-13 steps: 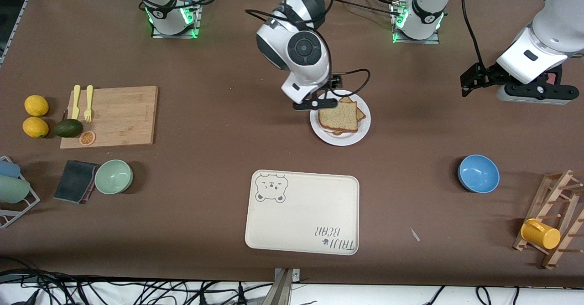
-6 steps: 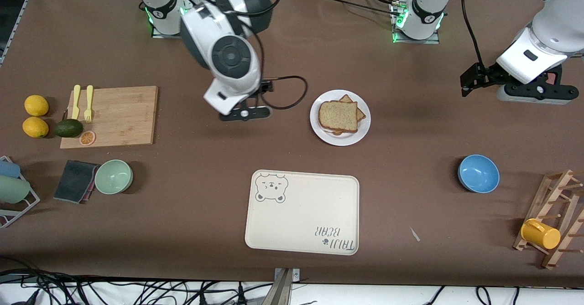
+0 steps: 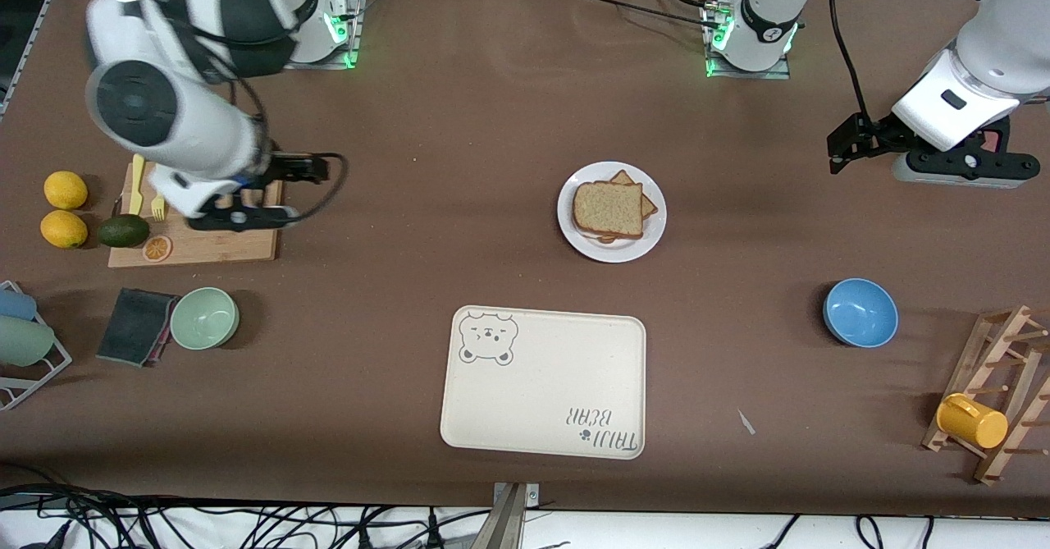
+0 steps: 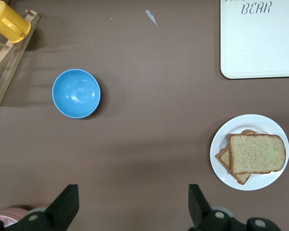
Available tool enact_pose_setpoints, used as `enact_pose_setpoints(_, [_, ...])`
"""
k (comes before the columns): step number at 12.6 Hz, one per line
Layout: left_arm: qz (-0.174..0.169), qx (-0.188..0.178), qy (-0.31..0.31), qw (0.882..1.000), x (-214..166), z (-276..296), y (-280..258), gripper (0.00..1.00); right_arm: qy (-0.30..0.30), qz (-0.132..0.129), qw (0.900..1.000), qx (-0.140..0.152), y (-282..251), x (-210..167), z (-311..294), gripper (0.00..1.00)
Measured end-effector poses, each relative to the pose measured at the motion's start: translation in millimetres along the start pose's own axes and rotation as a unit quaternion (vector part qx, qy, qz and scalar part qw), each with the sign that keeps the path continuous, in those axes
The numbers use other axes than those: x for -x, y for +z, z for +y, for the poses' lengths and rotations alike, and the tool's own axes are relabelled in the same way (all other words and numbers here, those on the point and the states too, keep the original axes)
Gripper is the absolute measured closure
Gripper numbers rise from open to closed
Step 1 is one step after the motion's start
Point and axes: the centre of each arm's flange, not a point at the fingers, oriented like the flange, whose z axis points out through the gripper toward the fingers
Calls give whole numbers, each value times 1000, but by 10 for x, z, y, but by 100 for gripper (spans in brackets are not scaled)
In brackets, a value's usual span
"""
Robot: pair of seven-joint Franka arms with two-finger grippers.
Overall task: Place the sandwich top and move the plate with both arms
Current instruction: 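Open the right gripper and withdraw it toward the board, then return the right gripper to rest while the left gripper reaches the plate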
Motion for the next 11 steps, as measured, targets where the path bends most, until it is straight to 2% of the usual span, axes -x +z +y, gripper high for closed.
enact_pose_setpoints(2, [-11,0,2,1000,-52,15,116,0,-20,19,1000,-4,-172,73,502,0])
enact_pose_setpoints(5, [-38,3,14,999,-176,162,418,0,-19,54,998,-1,-479,222,1051,0])
enact_pose_setpoints(6, [-50,16,15,998,-222,218,550,0,-16,60,998,-2,-545,267,1150,0])
enact_pose_setpoints(9, [-106,105,-1,989,-384,423,1108,0,-14,69,998,-6,-595,283,1247,0])
enact_pose_setpoints(11, [-141,181,-23,973,-553,589,1630,0,-20,76,997,-5,-621,274,1166,0])
